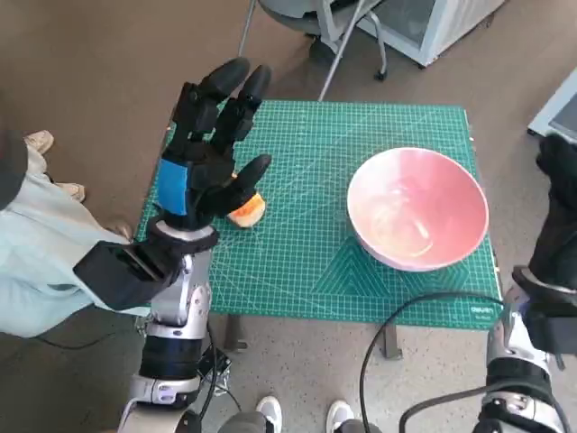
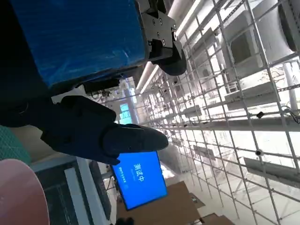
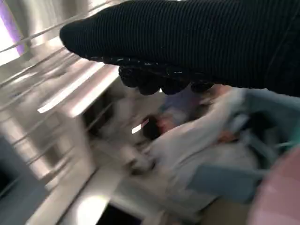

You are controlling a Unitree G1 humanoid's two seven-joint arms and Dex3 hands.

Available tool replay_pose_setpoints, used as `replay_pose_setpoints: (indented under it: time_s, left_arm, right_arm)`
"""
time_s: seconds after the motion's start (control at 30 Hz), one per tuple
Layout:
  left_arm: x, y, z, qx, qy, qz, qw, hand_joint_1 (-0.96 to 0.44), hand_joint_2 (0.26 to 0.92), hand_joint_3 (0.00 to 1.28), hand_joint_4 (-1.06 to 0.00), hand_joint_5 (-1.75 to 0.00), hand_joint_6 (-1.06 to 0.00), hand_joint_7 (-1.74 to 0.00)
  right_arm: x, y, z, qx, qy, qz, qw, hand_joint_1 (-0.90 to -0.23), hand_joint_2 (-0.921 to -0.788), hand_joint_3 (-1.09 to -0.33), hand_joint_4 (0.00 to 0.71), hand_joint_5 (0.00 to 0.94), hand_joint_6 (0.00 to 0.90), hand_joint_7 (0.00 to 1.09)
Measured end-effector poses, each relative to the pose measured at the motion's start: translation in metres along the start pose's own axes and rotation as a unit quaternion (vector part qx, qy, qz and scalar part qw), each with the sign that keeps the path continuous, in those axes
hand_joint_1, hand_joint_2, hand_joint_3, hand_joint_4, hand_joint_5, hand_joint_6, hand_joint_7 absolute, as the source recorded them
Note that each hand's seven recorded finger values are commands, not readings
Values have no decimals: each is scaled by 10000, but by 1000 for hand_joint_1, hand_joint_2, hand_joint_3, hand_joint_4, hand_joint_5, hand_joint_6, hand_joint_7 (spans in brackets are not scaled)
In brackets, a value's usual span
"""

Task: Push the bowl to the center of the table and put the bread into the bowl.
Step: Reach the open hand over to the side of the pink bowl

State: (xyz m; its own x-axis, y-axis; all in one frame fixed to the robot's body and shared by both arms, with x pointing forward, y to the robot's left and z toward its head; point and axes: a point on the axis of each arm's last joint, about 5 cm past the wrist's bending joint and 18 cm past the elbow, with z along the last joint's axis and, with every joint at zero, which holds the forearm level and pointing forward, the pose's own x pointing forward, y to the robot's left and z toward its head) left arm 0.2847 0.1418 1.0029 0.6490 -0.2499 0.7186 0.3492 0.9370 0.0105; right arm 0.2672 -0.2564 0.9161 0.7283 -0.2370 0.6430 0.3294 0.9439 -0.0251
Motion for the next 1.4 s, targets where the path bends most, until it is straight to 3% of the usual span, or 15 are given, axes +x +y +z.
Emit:
replay_pose_setpoints:
  time_s: [0.3, 0.47, 0.63, 0.93, 1.17, 1.4]
  left_arm:
    - [-2, 6, 0, 19, 7, -13, 10000, -381, 921, 254, -332, -16, -167, -644]
    - [-6, 20, -1, 47, 30, -38, 10000, -406, 921, 259, -321, -9, -161, -637]
    - [-8, 43, 7, 99, 44, -82, 9999, -423, 921, 260, -310, -3, -144, -624]
    - [-26, 97, 23, 215, 105, -130, 9996, -450, 921, 251, -300, -9, -71, -572]
    - [-89, 151, 21, 304, 210, -110, 9993, -464, 921, 237, -331, -11, -90, -480]
    - [-143, 210, 34, 398, 267, -22, 9988, -469, 921, 231, -346, -8, -126, -415]
  right_arm:
    - [-261, 11, -206, 198, 1397, -394, 9892, -490, -921, -854, 240, 5, 102, 510]
    - [-325, 114, -269, 437, 1953, -554, 9782, -460, -921, -857, 266, 10, 164, 452]
    - [-330, 266, -306, 811, 2363, -695, 9658, -446, -921, -854, 284, 16, 181, 450]
    - [-224, 563, -305, 1493, 2723, -825, 9470, -460, -921, -856, 300, 12, 175, 510]
    - [-91, 777, -265, 1869, 2860, -744, 9369, -452, -921, -850, 287, 2, 150, 578]
    - [80, 908, -207, 2171, 2900, -771, 9289, -409, -921, -847, 272, 0, 119, 597]
